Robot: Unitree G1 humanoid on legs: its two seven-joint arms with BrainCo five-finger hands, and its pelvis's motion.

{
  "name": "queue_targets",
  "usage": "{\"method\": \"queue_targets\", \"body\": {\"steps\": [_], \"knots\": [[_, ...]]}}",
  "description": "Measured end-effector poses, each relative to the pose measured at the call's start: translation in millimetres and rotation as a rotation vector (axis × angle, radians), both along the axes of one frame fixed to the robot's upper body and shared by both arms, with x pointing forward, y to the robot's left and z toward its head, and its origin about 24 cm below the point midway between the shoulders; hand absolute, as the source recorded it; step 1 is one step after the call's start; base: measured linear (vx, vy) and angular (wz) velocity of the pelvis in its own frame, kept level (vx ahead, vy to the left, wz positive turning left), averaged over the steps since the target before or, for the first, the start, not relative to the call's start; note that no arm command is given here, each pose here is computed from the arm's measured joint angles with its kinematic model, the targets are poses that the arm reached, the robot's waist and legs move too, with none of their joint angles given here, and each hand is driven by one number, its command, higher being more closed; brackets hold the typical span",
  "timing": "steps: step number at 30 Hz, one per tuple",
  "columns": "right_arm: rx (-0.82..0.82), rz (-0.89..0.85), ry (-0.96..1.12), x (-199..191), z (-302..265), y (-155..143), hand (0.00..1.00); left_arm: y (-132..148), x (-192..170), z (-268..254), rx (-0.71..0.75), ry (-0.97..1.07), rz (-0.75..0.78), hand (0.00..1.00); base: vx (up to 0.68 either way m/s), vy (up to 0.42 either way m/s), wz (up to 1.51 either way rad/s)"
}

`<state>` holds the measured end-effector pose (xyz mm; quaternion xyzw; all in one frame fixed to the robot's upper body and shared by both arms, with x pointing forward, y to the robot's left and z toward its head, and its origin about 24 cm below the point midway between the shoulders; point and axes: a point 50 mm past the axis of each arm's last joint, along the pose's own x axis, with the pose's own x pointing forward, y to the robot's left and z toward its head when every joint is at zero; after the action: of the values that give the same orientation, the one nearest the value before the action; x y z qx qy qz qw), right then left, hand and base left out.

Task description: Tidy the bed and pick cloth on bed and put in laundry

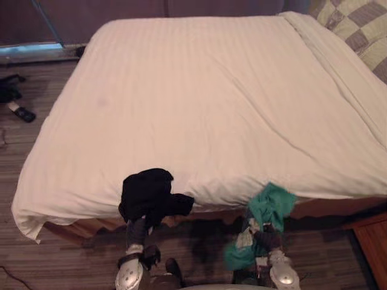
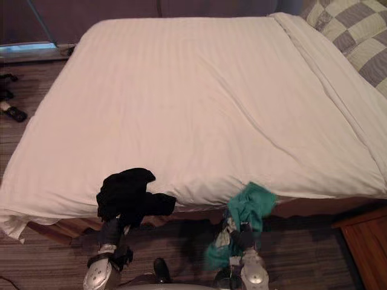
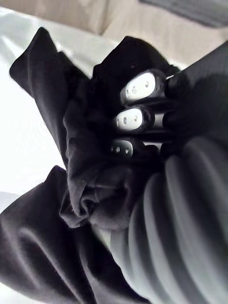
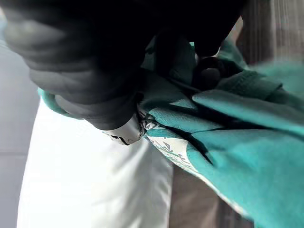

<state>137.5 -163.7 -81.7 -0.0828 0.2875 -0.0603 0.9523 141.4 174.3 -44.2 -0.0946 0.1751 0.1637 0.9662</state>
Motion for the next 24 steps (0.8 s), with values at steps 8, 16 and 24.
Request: {"method": "queue_targets", "body": {"steps": [8,16,24], "knots": [[-0.093,-0.038,-0.039,28,3,-18,1.0,2,-2,-27,0.018,0.157,0.058,1.0,0.01,0.106,2.46],[-0.016,-0.083,-0.042,35,2,-1,1.0,27,-2,-31,0.107,0.21,0.086,1.0,0.13,0.181,2.17],[0.077,-0.267,0.125,-20,-26,-3,1.0,-25,-12,-62,-0.011,0.34,-0.103,1.0,0.11,-0.06,1.78]]}}
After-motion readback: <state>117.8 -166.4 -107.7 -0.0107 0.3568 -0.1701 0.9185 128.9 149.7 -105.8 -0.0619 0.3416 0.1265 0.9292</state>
